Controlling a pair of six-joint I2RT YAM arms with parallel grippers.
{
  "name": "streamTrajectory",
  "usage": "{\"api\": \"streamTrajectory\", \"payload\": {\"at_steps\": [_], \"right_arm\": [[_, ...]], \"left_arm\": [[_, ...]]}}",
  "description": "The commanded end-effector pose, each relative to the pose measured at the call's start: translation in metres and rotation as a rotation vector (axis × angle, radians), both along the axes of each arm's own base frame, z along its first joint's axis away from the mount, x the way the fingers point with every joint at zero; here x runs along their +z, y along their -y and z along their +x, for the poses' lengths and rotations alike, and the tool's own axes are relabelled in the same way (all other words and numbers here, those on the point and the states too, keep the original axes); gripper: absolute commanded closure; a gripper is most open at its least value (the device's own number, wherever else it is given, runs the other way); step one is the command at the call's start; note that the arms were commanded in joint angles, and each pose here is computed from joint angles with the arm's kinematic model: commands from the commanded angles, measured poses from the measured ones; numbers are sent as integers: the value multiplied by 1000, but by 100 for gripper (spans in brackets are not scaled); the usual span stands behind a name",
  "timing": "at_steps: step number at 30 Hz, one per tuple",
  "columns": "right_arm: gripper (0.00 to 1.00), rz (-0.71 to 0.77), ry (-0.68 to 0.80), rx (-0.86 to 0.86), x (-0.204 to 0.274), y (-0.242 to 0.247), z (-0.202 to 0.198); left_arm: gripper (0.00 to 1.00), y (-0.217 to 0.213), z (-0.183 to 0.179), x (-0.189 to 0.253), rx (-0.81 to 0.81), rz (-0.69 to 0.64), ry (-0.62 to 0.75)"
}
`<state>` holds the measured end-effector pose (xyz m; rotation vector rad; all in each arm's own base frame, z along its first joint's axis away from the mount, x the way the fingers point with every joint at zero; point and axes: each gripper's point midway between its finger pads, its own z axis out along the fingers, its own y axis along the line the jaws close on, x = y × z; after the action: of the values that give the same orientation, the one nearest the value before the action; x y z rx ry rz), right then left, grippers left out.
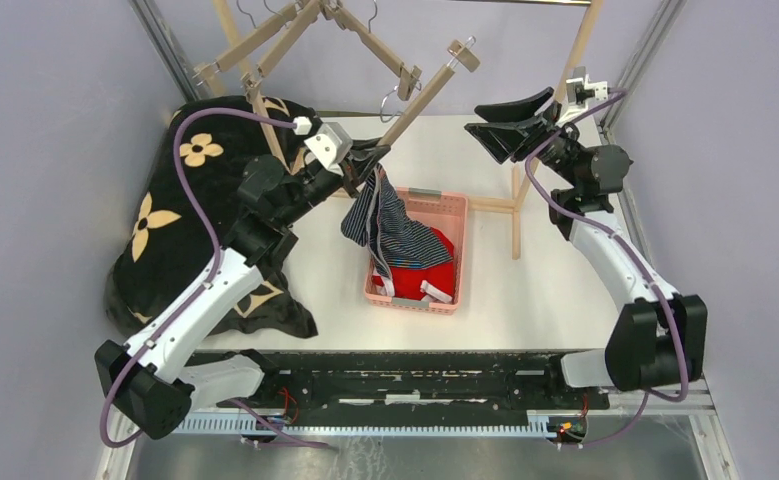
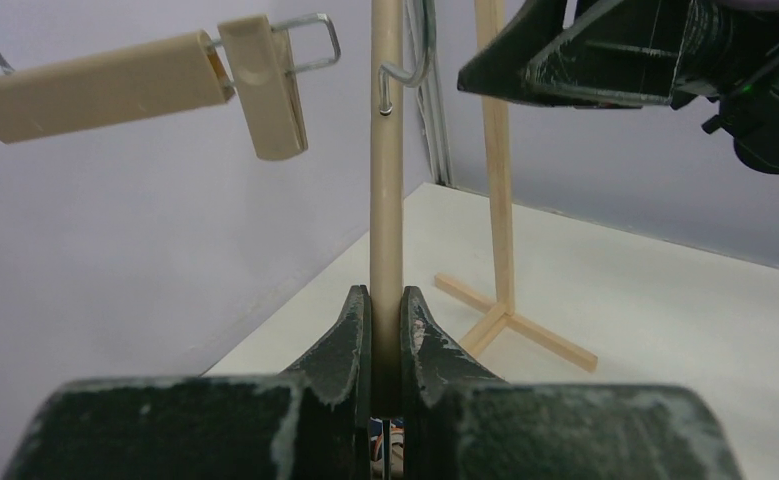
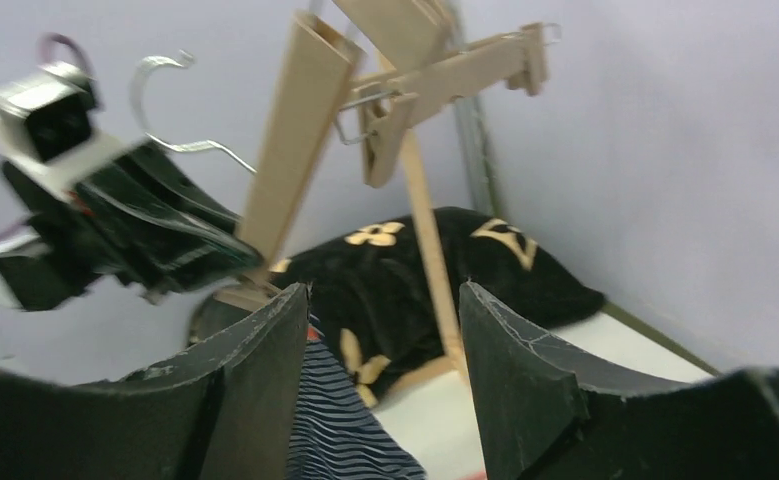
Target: Remove the underwear clipped to the hanger
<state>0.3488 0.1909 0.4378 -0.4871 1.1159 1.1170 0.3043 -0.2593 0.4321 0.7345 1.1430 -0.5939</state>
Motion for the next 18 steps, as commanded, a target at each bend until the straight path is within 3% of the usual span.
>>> {"api": "streamTrajectory", "payload": {"at_steps": [1,5,18], "right_arm": [[34,103,165,272,52,-10,-57],[33,110,109,325,43,-19,-51],[32,95,130,372,38,-38,-64]], "left_arm": [[97,10,-7,17,-72,-89,56],[97,20,-13,16,-147,-125,43],[97,48,-27,18,-377,-259,-33]]}}
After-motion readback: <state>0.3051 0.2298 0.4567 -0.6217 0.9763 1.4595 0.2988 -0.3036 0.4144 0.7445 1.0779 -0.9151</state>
